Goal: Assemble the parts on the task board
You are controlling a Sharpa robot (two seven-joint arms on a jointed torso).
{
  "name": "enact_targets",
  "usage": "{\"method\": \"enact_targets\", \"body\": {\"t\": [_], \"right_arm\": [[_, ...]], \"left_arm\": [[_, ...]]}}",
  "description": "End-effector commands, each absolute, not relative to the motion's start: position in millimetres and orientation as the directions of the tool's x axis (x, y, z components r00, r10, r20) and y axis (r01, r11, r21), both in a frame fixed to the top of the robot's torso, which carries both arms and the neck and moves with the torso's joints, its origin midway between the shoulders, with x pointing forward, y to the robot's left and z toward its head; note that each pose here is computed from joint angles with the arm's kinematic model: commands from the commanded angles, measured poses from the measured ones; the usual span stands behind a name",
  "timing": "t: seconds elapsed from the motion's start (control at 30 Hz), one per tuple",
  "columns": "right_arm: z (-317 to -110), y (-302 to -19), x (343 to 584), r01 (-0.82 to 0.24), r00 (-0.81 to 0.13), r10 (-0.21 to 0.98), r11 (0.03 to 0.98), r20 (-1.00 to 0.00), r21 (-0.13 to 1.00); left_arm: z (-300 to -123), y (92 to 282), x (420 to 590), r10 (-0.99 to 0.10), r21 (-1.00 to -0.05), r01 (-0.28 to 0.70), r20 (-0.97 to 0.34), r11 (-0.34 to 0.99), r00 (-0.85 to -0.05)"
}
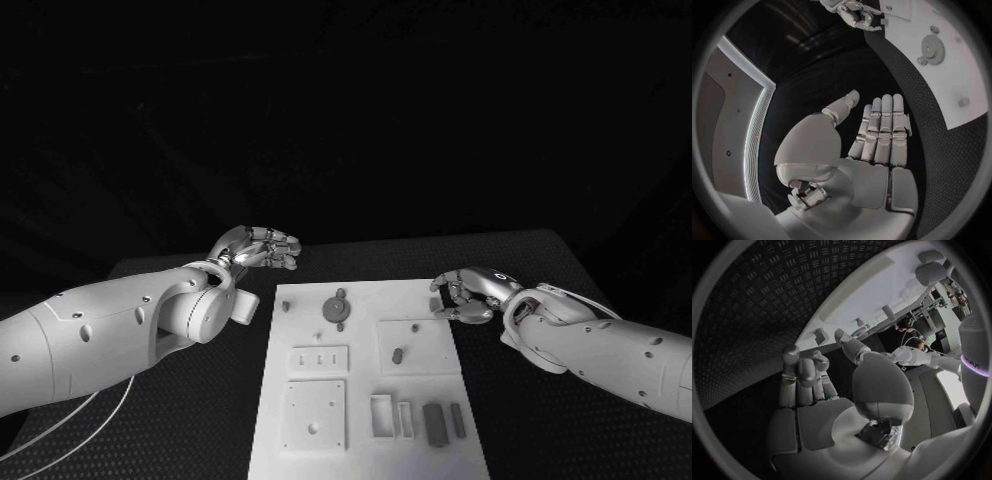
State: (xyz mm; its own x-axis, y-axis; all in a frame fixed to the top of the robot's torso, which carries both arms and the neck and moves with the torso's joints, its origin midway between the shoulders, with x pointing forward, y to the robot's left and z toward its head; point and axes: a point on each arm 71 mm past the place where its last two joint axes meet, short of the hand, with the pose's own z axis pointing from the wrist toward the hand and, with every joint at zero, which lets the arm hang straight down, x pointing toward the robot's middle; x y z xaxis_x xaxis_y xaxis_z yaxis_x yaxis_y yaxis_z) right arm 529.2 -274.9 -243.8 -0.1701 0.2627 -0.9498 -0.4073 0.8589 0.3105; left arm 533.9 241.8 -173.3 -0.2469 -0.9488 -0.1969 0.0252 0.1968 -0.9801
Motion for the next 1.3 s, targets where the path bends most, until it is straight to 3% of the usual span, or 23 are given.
{"method": "enact_targets", "body": {"t": [0.03,1.3], "right_arm": [[-245.9,-274.1,531.4,-0.401,-0.178,0.257,0.863,-0.950,0.308],[-256.4,-261.8,532.3,-0.422,-0.191,0.203,0.866,-0.960,0.267]], "left_arm": [[-172.3,238.3,532.9,-0.945,-0.982,0.034,-0.190,0.188,-0.266],[-172.3,238.5,531.9,-0.945,-0.982,0.029,-0.189,0.188,-0.267]]}}
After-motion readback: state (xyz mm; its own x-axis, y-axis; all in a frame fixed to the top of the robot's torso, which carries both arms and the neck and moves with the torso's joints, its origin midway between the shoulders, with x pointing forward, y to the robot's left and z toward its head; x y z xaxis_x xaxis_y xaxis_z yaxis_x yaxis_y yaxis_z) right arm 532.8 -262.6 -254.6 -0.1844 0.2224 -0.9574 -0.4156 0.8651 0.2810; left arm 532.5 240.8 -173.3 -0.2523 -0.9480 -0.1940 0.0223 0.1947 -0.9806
